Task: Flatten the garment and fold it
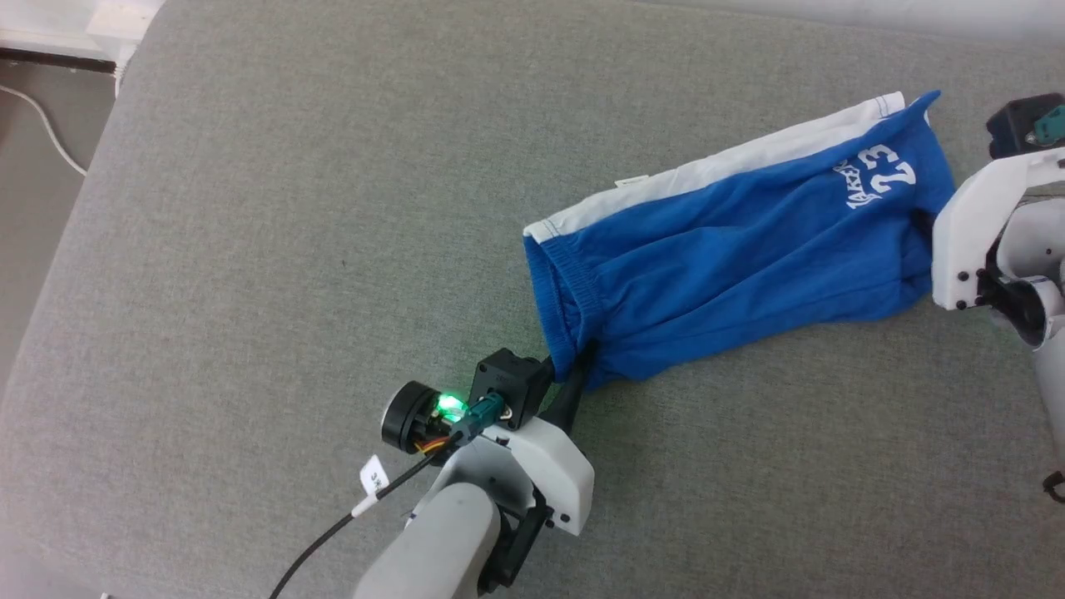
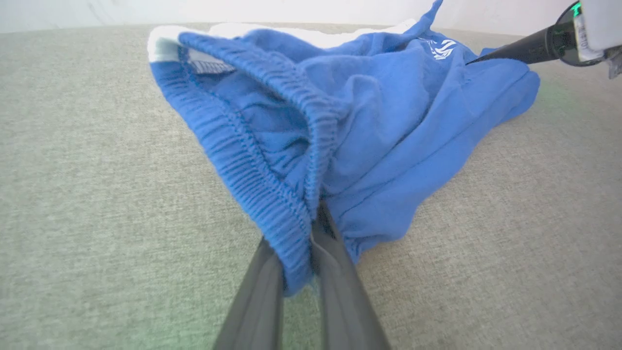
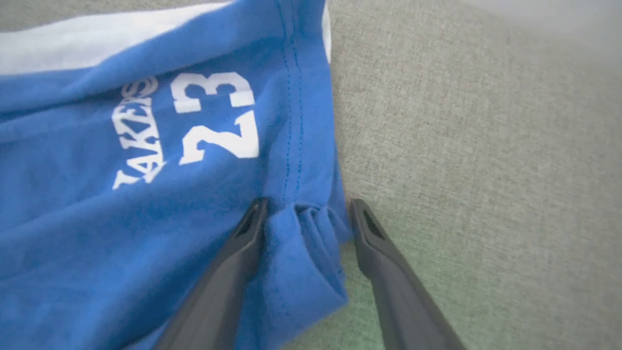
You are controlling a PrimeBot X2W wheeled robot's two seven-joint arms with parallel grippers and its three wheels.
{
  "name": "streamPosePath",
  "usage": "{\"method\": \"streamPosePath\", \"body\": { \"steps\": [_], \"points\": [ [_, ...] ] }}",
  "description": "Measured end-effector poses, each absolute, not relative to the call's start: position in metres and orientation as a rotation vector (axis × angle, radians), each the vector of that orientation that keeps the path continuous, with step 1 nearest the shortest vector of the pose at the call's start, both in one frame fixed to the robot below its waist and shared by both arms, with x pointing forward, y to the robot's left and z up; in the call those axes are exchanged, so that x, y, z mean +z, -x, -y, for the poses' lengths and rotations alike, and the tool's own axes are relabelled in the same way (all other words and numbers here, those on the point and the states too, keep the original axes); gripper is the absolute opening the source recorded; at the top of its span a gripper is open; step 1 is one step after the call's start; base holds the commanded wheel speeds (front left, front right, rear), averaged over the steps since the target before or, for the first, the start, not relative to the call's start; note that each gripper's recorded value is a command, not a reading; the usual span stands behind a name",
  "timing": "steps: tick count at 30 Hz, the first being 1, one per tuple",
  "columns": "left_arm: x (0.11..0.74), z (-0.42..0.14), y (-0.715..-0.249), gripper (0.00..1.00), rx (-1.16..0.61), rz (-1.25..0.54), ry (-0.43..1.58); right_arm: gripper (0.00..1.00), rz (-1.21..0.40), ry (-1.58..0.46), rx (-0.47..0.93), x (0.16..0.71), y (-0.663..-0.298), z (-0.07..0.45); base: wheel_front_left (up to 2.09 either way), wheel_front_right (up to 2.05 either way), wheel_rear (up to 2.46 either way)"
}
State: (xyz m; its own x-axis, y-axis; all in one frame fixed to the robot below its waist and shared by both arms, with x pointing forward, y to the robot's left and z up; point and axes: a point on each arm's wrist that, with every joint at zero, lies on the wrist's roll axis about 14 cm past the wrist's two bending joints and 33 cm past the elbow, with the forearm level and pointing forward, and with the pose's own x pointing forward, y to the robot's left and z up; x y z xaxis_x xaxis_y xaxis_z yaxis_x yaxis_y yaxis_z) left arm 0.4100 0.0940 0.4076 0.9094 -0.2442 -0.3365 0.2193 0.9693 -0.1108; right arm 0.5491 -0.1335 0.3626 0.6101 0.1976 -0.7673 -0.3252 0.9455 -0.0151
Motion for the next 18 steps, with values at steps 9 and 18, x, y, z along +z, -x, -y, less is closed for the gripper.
{"method": "streamPosePath", "body": {
  "steps": [9,18],
  "points": [
    [0.416,-0.094,-0.411,0.0,-0.24,-0.324,0.069,0.0,-0.803,0.1,0.302,0.374,-0.539,0.138,0.0,0.0,0.0],
    [0.427,-0.103,-0.403,0.0,-0.243,-0.298,0.044,0.0,-0.765,-0.031,0.288,0.386,-0.5,0.153,0.0,0.0,0.0]
  ]
}}
